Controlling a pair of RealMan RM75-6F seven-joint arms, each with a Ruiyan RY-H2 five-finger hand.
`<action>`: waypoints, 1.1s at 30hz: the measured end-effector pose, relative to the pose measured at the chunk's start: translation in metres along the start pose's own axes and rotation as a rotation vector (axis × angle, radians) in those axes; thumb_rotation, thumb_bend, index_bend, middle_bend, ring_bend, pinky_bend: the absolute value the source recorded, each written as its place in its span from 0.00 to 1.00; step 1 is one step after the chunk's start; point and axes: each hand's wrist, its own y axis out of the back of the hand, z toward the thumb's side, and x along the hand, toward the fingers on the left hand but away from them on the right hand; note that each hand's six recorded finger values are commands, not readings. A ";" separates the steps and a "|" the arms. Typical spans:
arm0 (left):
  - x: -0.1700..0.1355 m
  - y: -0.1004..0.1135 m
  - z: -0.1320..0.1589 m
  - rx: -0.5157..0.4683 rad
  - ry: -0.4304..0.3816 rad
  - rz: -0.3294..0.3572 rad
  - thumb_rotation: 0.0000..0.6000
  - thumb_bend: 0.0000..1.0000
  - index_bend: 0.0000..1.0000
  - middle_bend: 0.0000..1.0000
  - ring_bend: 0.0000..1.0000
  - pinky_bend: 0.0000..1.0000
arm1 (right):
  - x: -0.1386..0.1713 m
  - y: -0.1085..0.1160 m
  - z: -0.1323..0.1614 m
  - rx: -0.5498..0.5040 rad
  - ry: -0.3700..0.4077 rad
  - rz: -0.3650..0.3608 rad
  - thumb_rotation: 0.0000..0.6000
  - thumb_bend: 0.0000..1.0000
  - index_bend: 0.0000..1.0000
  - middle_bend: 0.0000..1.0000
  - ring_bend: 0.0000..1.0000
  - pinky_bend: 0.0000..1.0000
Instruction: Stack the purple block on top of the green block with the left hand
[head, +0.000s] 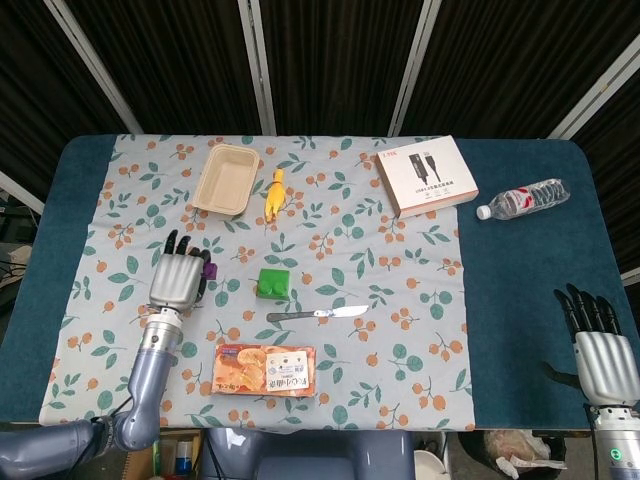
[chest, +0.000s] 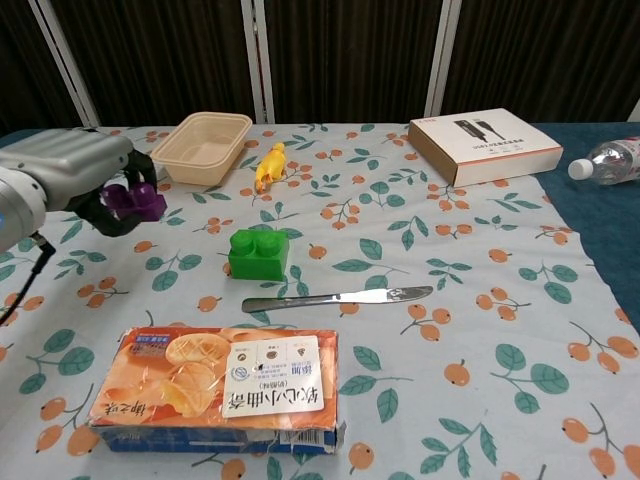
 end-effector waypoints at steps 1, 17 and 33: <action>0.000 0.000 0.007 -0.008 -0.008 -0.003 1.00 0.49 0.41 0.38 0.14 0.05 | 0.000 0.000 0.000 -0.001 0.000 0.000 1.00 0.08 0.08 0.01 0.00 0.00; -0.006 0.021 0.057 0.025 -0.092 0.068 1.00 0.49 0.41 0.38 0.14 0.05 | 0.000 0.000 -0.002 -0.009 -0.001 0.004 1.00 0.08 0.08 0.01 0.00 0.00; -0.018 0.015 0.072 0.041 0.037 0.077 1.00 0.48 0.40 0.37 0.14 0.05 | 0.001 0.001 -0.003 -0.029 0.007 0.008 1.00 0.08 0.08 0.01 0.00 0.00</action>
